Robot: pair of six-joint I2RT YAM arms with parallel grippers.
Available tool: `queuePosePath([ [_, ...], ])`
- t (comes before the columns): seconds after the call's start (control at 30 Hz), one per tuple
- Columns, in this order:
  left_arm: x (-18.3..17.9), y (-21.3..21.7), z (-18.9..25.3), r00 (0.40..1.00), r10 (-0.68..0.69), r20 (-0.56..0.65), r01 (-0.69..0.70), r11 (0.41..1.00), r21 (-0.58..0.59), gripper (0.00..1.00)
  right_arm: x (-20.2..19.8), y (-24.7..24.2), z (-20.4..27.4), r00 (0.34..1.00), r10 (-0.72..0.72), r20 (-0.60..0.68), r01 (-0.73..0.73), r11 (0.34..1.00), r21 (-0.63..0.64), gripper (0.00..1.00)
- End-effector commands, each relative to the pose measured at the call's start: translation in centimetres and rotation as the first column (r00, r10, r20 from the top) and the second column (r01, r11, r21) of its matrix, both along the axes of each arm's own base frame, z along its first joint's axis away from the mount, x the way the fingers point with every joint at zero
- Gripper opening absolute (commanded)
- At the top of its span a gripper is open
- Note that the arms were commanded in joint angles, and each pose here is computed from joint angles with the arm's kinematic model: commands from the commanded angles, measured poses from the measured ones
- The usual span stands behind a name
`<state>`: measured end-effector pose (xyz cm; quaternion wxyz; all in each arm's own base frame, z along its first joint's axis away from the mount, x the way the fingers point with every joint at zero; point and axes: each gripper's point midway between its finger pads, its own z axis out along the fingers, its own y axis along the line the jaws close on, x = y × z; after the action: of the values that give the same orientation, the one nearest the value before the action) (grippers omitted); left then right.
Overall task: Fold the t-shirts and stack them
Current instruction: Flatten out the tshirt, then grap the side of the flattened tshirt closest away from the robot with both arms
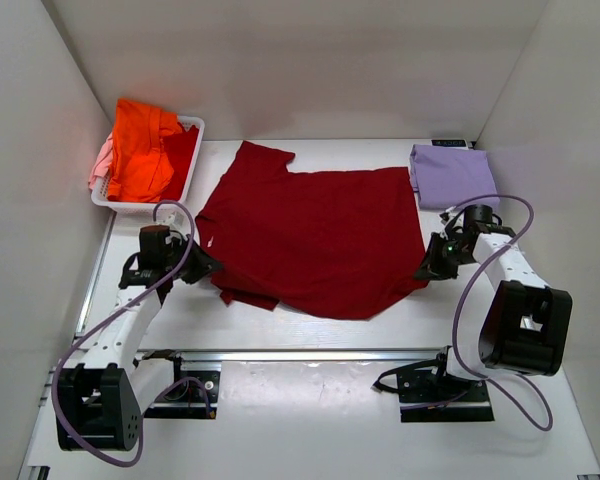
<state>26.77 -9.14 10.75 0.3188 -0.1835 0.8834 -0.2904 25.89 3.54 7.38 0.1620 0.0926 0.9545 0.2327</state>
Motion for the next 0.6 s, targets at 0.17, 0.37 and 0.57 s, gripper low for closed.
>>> queuePosePath([
  [0.17,-1.1,0.5,-1.5,0.999,0.0,-0.036,0.001,0.999,0.037,0.0,-0.8,-1.1,-0.7,1.0,-0.007,-0.017,0.006,0.998,-0.055,0.0],
  [0.37,0.2,0.7,-1.9,0.999,0.004,-0.043,-0.002,0.998,0.06,0.0,-0.8,-0.7,-1.1,1.0,-0.005,-0.014,0.004,0.999,-0.042,0.0],
  [0.57,-1.3,0.8,-1.9,0.997,-0.016,-0.069,0.022,0.997,0.081,0.0,-1.0,-1.2,-1.2,1.0,-0.014,-0.025,0.012,0.997,-0.074,0.0],
])
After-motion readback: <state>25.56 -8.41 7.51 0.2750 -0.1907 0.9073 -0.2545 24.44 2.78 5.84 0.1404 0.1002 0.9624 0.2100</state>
